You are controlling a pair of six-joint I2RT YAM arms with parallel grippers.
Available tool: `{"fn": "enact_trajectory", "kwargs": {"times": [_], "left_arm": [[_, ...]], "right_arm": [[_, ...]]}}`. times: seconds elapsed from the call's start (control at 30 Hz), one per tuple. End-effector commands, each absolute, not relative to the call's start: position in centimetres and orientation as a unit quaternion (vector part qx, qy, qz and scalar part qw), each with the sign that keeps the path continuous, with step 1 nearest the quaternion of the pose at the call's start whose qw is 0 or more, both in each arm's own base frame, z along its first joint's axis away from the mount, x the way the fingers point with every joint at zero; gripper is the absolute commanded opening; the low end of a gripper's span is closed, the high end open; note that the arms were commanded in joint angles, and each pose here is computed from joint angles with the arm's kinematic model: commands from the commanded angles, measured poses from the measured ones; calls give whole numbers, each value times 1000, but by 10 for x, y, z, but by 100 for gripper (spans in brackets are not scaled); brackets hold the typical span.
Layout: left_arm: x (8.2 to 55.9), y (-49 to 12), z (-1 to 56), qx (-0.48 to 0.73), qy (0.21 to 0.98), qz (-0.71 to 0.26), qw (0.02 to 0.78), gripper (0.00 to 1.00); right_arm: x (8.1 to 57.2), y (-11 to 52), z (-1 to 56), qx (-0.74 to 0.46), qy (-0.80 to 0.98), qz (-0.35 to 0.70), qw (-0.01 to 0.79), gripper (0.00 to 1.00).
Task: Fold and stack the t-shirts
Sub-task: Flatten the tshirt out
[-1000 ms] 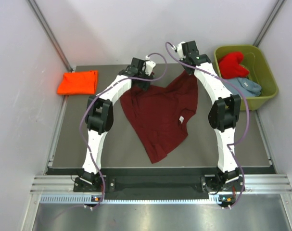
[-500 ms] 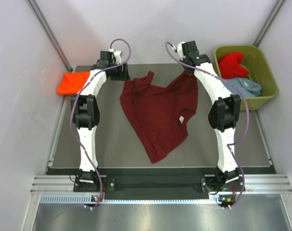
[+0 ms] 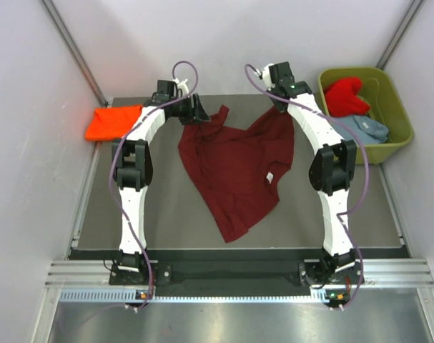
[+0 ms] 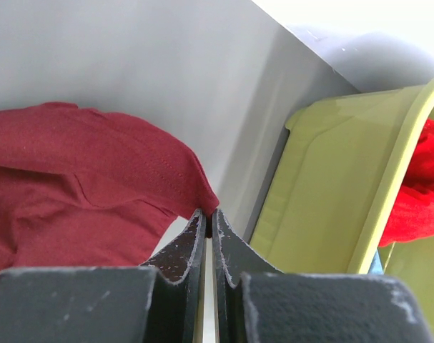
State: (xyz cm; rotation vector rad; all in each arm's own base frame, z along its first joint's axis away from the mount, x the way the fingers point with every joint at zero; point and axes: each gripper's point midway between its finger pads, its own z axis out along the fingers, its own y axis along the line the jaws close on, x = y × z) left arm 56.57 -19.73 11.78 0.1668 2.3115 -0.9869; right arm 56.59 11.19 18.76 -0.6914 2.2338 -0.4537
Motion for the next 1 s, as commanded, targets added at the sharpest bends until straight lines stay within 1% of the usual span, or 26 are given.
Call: {"fn": "enact_trajectory", "kwargs": {"times": [0.0, 0.27, 0.57, 0.73, 0.97], "left_arm": [[574, -198, 131, 63, 857, -396, 325, 64], [584, -182, 130, 52, 860, -378, 339, 63], [595, -183, 114, 52, 860, -377, 342, 62], [601, -184, 110, 53, 856, -378, 348, 56], [607, -185, 121, 50, 851, -378, 362, 55]], "right_arm": [[574, 120, 211, -263, 856, -188, 404, 0], [577, 122, 208, -265, 855, -186, 404, 0], [575, 122, 204, -267, 857, -186, 399, 0], [573, 121, 202, -269, 858, -187, 395, 0], [573, 121, 201, -269, 858, -190, 394, 0]]}}
